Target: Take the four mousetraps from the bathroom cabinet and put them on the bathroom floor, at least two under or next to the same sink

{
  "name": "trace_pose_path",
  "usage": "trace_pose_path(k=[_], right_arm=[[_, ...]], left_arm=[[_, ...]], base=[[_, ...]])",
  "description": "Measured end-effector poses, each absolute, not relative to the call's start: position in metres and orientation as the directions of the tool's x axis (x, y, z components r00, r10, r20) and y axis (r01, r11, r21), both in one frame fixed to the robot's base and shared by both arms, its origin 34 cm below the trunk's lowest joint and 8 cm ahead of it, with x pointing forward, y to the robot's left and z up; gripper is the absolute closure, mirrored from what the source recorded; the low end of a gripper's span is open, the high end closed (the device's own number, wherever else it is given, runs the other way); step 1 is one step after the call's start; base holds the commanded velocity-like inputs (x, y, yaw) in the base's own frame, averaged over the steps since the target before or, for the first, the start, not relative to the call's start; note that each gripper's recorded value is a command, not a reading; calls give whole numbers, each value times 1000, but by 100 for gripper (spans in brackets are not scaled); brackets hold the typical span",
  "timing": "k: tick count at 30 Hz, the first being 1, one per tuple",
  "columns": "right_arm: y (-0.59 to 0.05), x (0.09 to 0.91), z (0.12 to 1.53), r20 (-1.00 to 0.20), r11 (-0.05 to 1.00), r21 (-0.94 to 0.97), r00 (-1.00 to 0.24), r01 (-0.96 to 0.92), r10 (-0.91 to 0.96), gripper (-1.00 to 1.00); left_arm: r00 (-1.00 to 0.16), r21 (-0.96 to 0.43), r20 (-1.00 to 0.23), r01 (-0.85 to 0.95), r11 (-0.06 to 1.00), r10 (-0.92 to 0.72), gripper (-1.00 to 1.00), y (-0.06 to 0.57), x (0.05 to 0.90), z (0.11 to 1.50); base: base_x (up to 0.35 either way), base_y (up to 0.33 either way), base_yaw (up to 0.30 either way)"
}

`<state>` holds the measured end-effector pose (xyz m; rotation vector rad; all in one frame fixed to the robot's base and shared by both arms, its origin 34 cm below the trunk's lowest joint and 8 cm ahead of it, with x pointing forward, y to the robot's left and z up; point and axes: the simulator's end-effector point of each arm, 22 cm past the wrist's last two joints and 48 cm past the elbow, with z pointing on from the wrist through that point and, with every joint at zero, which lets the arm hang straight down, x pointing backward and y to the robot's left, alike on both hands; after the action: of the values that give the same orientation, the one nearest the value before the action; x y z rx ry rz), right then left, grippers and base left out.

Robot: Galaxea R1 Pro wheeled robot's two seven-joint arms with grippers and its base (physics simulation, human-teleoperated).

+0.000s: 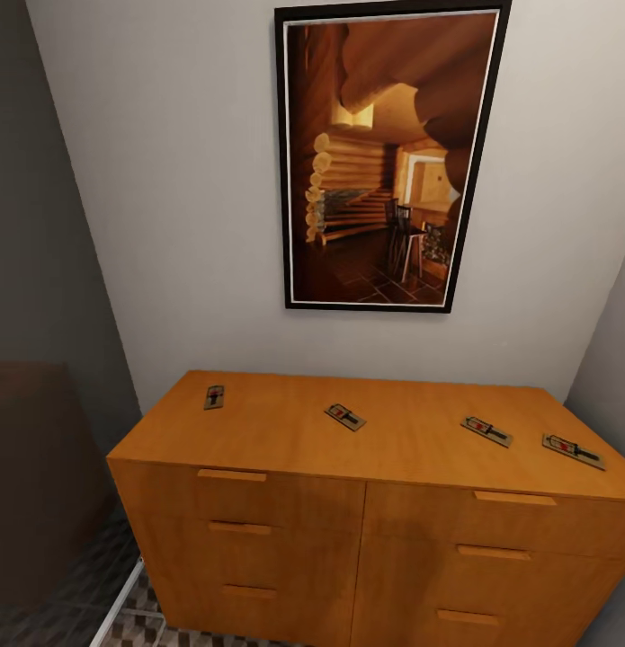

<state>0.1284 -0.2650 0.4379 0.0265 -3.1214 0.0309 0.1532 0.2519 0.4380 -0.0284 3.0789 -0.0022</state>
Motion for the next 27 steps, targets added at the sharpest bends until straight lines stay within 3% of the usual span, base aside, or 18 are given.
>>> trace_pose_path(k=[11,27], right_arm=[[-268,128,438,19,1000,-23,-1000,-18,-17,-100],[-269,128,438,19,999,-25,-1000,-20,-20,-100]], left_arm=[[-998,-4,-62,-14,1000,-14,-100,251,153,438],[-998,-7,-58,-13,1000,-14,-100,250,152,438]], base=[[43,0,0],[277,0,0]])
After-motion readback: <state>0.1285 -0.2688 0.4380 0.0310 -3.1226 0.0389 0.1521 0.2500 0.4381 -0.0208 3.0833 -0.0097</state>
